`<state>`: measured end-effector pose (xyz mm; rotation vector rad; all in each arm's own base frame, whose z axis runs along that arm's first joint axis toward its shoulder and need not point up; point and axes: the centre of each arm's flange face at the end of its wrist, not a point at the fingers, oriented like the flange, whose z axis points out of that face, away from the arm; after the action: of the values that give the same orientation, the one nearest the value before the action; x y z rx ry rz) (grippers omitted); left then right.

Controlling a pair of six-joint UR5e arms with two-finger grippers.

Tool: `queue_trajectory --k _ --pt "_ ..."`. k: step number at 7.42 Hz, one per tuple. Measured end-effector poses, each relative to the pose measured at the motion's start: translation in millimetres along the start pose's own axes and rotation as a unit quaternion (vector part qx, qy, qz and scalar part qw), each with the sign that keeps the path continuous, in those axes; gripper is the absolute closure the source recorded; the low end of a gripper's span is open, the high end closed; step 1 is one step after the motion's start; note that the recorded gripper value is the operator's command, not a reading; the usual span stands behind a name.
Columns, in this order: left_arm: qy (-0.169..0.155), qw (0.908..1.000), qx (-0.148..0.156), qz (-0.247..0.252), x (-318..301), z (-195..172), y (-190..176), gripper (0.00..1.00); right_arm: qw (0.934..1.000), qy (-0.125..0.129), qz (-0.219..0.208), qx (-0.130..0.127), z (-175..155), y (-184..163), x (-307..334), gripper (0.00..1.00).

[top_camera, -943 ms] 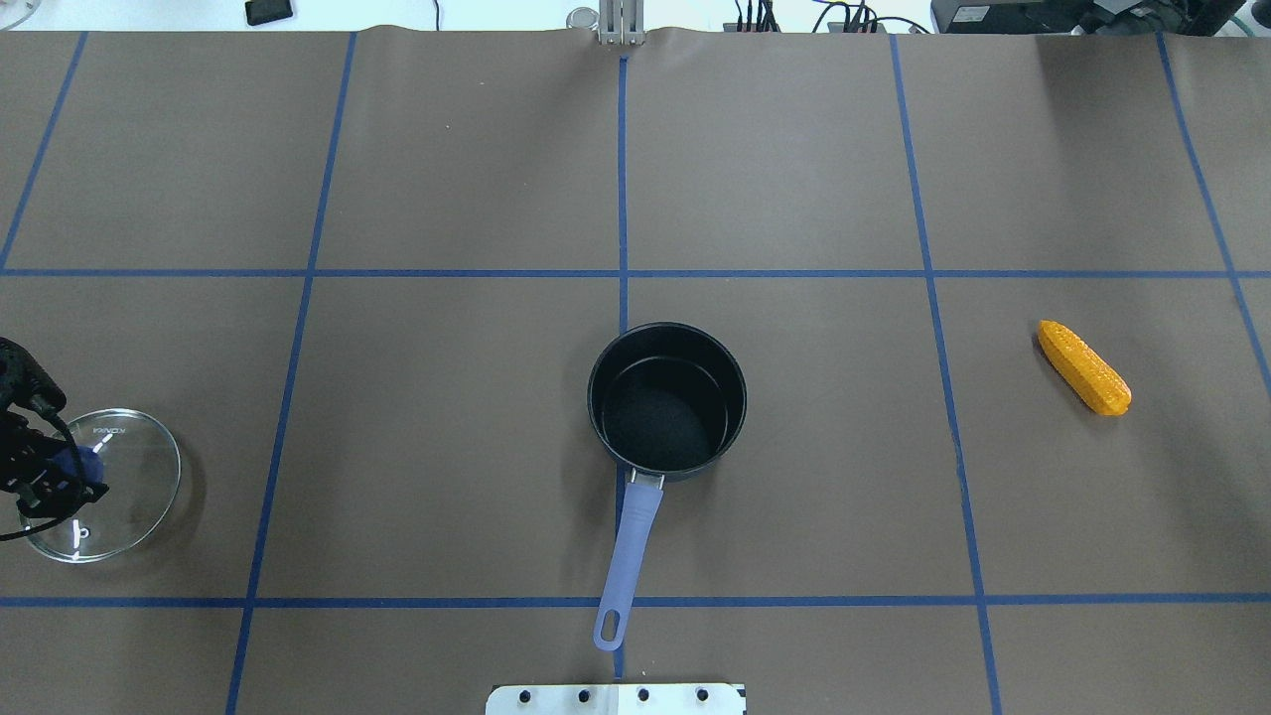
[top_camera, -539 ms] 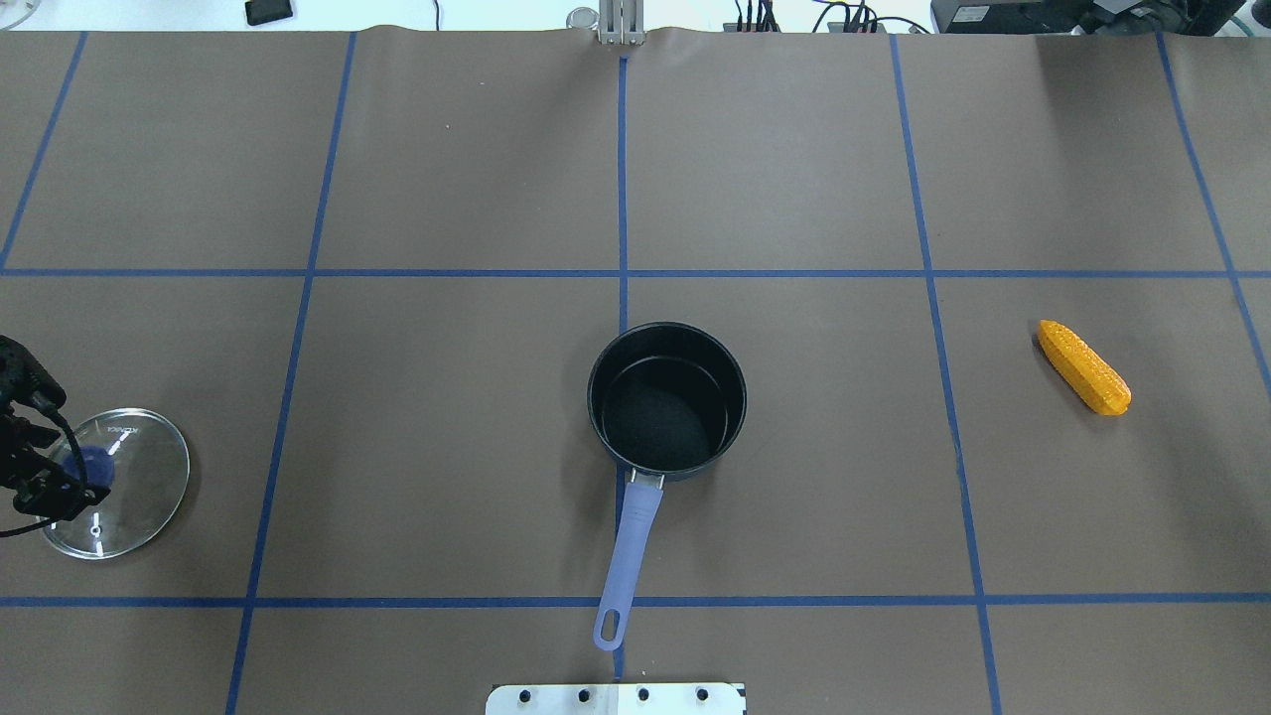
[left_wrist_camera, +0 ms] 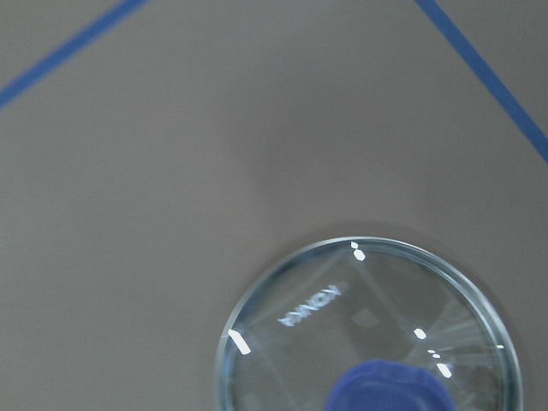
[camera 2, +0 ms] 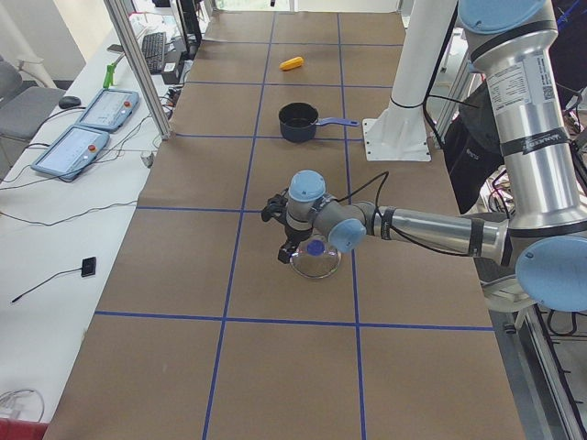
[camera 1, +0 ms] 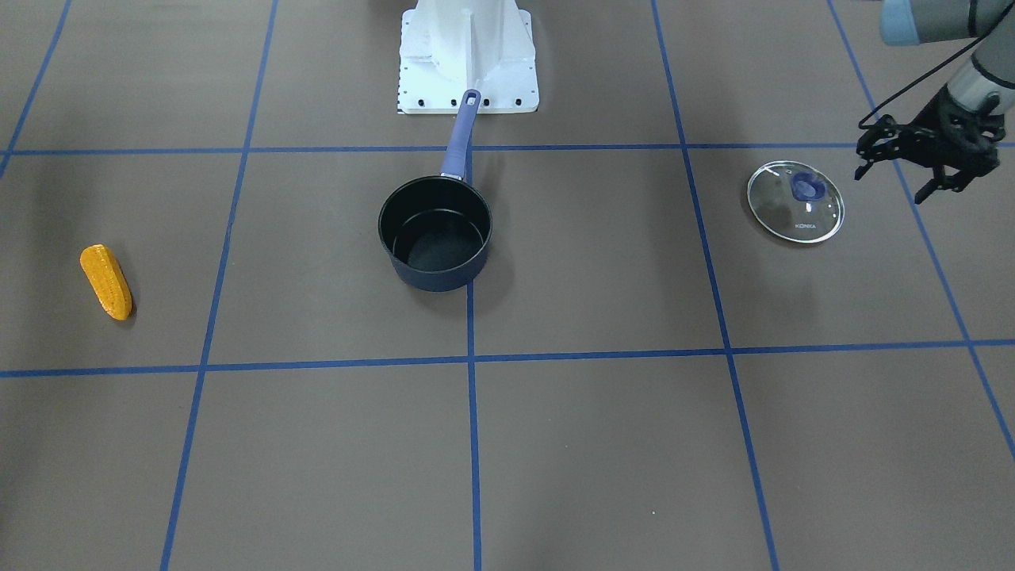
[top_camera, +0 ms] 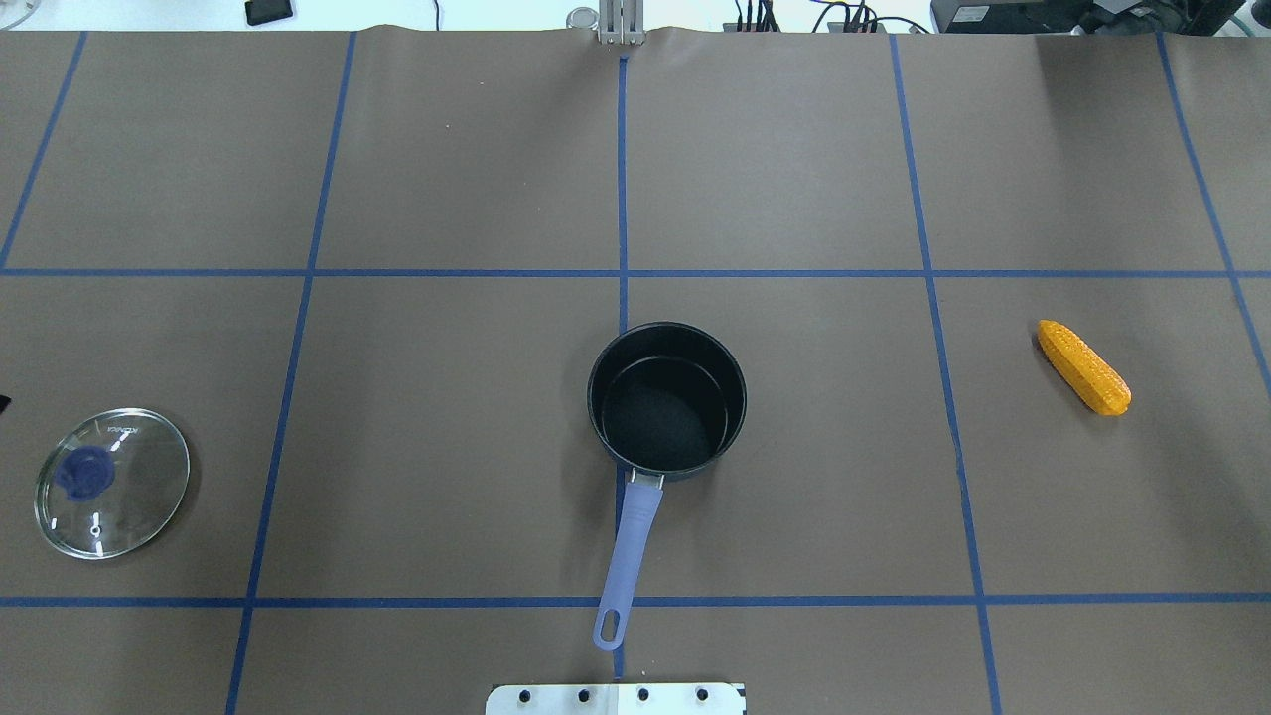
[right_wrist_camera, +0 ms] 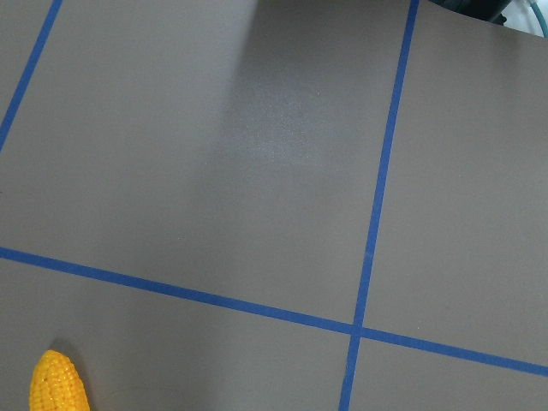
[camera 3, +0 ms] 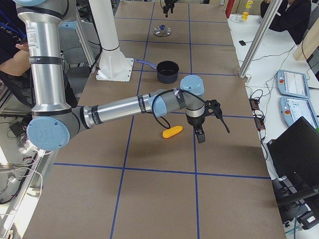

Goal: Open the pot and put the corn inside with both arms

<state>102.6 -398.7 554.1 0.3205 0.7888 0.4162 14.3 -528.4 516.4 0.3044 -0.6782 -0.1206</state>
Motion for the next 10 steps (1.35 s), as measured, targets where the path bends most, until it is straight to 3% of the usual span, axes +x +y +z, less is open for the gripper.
queue_trajectory --k 2,4,7,10 --pt "-0.007 0.9982 -0.020 -0.056 -59 -62 -8 0.02 1.0000 -0.005 0.000 -0.001 0 0 -2 0.00" --pt "-0.009 0.9873 -0.044 -0.152 -103 -108 1 0.02 0.9998 -0.012 0.013 0.000 1 -1 -12 0.00" --pt "-0.014 0.9836 -0.032 -0.177 -113 -132 7 0.02 0.9981 -0.029 0.054 -0.006 28 3 -81 0.00" --pt "-0.015 0.9840 -0.028 -0.175 -112 -135 6 0.02 0.9989 -0.041 0.011 0.019 107 41 -144 0.00"
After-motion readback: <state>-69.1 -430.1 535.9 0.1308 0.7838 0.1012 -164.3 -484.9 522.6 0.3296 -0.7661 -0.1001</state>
